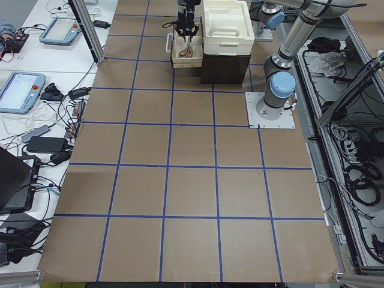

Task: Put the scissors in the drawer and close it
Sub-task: 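Lower the scissors into the drawer and open the right gripper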

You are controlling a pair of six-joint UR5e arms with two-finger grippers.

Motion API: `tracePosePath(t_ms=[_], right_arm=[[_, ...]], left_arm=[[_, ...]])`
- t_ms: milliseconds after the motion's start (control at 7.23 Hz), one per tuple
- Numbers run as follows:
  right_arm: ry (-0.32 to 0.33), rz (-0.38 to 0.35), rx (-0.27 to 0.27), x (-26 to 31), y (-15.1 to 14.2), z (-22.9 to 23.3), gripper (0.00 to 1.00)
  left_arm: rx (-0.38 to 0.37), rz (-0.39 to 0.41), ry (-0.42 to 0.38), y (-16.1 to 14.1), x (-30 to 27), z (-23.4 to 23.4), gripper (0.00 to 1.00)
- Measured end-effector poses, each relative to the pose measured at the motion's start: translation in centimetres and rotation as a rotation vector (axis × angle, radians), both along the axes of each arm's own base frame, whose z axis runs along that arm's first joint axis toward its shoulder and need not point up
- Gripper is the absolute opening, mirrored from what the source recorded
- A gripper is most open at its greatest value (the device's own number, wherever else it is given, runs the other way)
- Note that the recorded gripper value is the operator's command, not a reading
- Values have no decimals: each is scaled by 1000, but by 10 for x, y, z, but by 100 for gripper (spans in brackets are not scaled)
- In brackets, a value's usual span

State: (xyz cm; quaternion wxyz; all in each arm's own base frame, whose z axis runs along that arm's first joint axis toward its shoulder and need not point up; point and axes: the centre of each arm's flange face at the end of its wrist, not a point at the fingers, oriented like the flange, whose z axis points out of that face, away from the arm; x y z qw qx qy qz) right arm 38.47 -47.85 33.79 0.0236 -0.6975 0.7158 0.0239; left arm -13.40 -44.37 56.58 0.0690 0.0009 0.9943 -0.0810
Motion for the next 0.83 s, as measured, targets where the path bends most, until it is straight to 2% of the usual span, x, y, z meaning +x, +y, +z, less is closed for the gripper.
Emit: tracePosePath(t_ms=[277,415,553,830], right_arm=[[-8,-59,-9,-3,-3,5,99],[-13,-121,-28,-8,-10,15,100],[-18,-218,-55,-13,-21,30,100],[-30,-473,-85,-24,-37,52,100]], left_arm=[[0,0,0,0,0,0,100],[0,0,0,0,0,0,100],[1,0,0,0,0,0,100],[2,0,0,0,0,0,100]])
